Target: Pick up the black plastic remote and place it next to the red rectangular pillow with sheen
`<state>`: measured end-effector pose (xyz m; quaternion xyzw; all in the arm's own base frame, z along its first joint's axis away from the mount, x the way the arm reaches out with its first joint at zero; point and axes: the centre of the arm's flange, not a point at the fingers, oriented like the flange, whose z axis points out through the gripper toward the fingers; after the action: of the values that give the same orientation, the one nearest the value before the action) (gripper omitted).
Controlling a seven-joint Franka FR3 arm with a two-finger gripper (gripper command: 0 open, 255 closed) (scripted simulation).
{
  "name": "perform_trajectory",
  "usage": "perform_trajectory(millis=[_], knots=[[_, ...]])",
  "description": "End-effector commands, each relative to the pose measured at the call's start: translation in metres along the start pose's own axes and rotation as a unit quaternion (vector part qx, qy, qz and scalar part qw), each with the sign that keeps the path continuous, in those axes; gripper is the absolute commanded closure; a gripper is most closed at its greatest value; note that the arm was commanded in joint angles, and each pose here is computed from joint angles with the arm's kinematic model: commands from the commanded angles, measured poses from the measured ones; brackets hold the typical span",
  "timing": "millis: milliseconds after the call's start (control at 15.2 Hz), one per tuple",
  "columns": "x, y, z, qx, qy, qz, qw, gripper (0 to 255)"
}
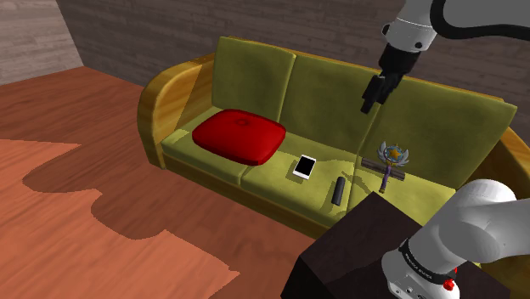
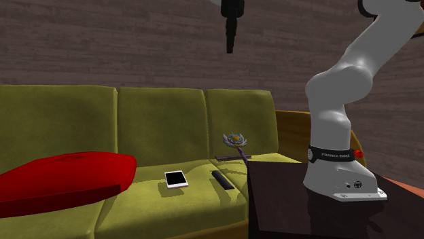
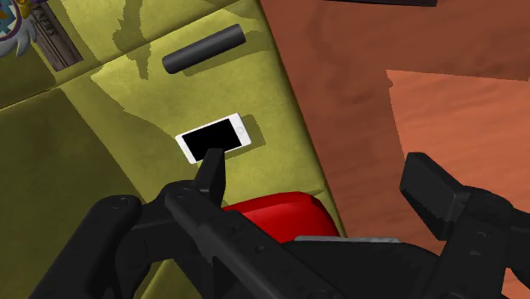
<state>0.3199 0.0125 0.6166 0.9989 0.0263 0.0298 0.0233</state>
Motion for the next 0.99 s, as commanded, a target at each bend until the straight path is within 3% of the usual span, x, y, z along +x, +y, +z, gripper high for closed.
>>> perform_trajectory(millis=[0,462,924], knots=[[0.000,0.000,0.000,0.000,0.000,0.000,1.0000,0],[0.030,0.037,0.084,0.014,-0.022,0.100,0.9946,0],[0.048,0.076,0.170,0.029,-0.043,0.199,0.9786,0]])
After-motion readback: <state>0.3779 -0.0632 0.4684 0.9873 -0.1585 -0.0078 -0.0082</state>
